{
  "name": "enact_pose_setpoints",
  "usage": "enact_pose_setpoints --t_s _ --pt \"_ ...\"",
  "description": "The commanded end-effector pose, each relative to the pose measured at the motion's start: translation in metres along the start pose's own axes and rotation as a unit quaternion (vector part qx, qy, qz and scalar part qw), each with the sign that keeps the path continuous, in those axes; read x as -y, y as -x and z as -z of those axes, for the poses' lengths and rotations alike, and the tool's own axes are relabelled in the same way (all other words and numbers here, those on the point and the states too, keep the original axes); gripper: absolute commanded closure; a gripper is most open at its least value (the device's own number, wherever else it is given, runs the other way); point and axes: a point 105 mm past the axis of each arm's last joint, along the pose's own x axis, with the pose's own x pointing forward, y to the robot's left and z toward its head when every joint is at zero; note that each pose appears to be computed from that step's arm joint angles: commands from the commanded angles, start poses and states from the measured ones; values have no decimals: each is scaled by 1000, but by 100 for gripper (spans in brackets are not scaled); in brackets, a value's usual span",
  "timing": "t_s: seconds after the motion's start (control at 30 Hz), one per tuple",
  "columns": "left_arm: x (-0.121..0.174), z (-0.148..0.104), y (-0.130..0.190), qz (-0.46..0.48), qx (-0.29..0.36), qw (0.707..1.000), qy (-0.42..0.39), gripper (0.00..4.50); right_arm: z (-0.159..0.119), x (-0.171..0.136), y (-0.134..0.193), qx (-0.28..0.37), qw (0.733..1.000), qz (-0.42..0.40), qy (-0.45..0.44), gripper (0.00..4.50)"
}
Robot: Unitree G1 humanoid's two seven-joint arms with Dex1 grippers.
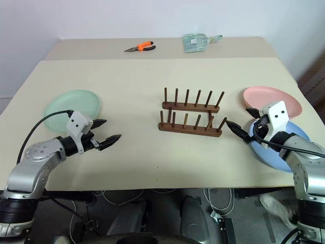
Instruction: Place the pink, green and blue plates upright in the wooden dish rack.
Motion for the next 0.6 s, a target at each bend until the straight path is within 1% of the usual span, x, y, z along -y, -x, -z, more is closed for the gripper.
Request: enact_pose_setpoints --t_s 0.03,0.27,0.33,0.5,0.6 --pt "5 -7 0 9 9 1000 -18 0 -8 3 -1 12 1000 6 22 5" --pt "9 -4 -7 27 2 999 -24 0 -9 26 8 6 996 66 54 5" --pt "11 -4 -11 40 0 999 -26 0 -7 27 14 1 996 71 51 5" --pt "14 -4 -24 88 0 996 -11 0 2 5 34 -23 999 26 24 5" --pt "20 -4 -40 127 -2 992 -24 0 2 -13 36 -27 999 10 21 5"
